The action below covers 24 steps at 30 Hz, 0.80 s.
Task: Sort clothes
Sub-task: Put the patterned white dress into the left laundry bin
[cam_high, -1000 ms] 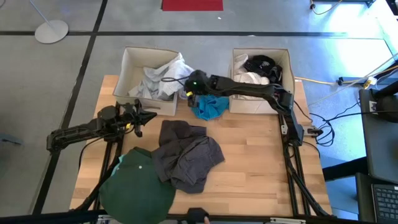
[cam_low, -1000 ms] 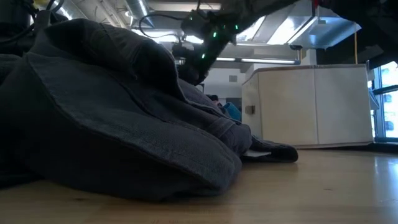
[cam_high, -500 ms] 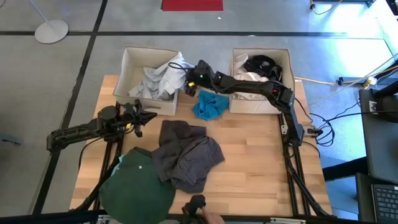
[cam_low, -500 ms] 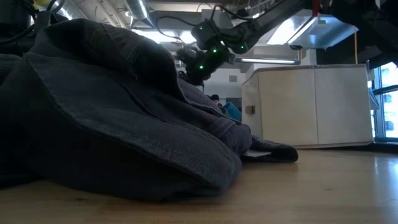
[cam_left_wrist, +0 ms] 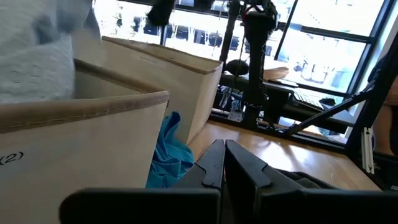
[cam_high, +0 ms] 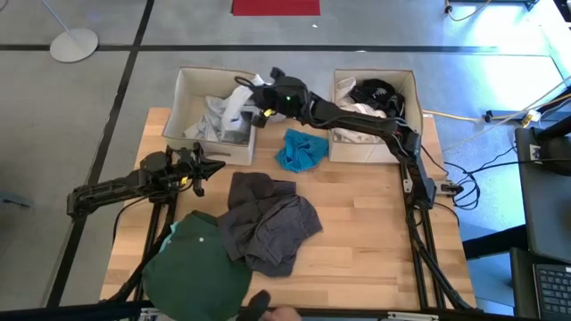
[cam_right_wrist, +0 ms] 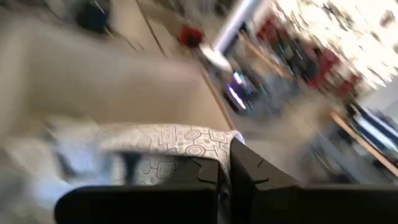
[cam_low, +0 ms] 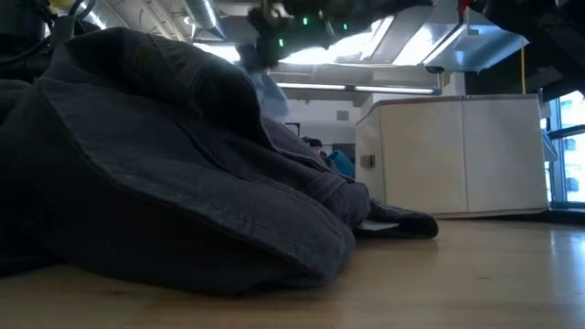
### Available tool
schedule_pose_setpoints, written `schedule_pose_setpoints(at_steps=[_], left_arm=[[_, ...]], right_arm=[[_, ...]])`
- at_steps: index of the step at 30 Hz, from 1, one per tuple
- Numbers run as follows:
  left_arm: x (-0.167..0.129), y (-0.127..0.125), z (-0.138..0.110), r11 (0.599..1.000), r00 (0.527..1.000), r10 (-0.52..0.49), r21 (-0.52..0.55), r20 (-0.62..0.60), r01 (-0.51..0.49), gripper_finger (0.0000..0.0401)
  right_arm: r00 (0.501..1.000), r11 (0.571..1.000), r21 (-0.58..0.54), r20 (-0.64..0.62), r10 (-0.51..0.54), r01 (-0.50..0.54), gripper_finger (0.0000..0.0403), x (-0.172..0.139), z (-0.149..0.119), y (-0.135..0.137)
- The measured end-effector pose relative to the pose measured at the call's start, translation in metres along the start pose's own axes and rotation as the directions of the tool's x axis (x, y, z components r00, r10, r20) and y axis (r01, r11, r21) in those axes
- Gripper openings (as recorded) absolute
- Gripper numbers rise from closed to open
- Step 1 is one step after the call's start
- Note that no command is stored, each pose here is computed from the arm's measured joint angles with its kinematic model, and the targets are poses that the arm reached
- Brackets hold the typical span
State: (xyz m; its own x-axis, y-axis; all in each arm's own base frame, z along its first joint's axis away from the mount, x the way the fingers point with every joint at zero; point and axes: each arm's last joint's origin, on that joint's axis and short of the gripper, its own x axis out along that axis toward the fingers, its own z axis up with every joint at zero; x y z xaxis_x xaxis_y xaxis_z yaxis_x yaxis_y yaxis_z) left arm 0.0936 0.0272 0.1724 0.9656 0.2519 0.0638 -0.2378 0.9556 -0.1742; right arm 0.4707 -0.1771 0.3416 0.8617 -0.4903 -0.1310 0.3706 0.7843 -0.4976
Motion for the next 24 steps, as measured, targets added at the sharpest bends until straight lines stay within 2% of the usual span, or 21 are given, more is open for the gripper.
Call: schedule_pose_setpoints(at_steps=[3, 6, 10, 14, 17, 20, 24], left_arm=[[0.000, 0.000, 0.000, 1.000, 1.000, 0.000, -0.001, 0.000, 0.000, 0.0004], [0.000, 0.000, 0.000, 1.000, 1.000, 0.000, -0.002, 0.001, 0.000, 0.0004], [0.000, 0.000, 0.000, 1.000, 1.000, 0.000, -0.004, 0.000, 0.000, 0.0004], [0.000, 0.000, 0.000, 1.000, 1.000, 0.000, -0.007, -0.001, 0.000, 0.0004], [0.000, 0.000, 0.000, 1.000, 1.000, 0.000, -0.006, -0.002, 0.000, 0.0004], [0.000, 0.000, 0.000, 1.000, 1.000, 0.000, -0.007, -0.004, 0.000, 0.0004], [0.000, 0.000, -0.001, 1.000, 1.000, 0.001, -0.011, -0.012, -0.002, 0.0004]], right_arm=[[0.987, 0.997, 0.031, 0.149, 0.067, -0.072, 0.0014, -0.001, 0.018, 0.002], [0.956, 0.989, 0.048, 0.266, 0.125, -0.142, 0.0021, 0.009, 0.018, 0.012], [0.938, 0.982, 0.037, 0.302, 0.167, -0.187, 0.0018, 0.029, 0.005, 0.036], [0.936, 0.980, 0.060, 0.311, 0.163, -0.191, 0.0023, 0.039, -0.001, 0.045], [0.942, 0.971, 0.096, 0.279, 0.185, -0.219, 0.0060, 0.041, -0.004, 0.049], [0.952, 0.965, 0.107, 0.222, 0.210, -0.238, 0.0120, 0.041, -0.009, 0.052], [0.977, 0.975, 0.080, 0.067, 0.203, -0.208, 0.0199, 0.031, -0.007, 0.046]])
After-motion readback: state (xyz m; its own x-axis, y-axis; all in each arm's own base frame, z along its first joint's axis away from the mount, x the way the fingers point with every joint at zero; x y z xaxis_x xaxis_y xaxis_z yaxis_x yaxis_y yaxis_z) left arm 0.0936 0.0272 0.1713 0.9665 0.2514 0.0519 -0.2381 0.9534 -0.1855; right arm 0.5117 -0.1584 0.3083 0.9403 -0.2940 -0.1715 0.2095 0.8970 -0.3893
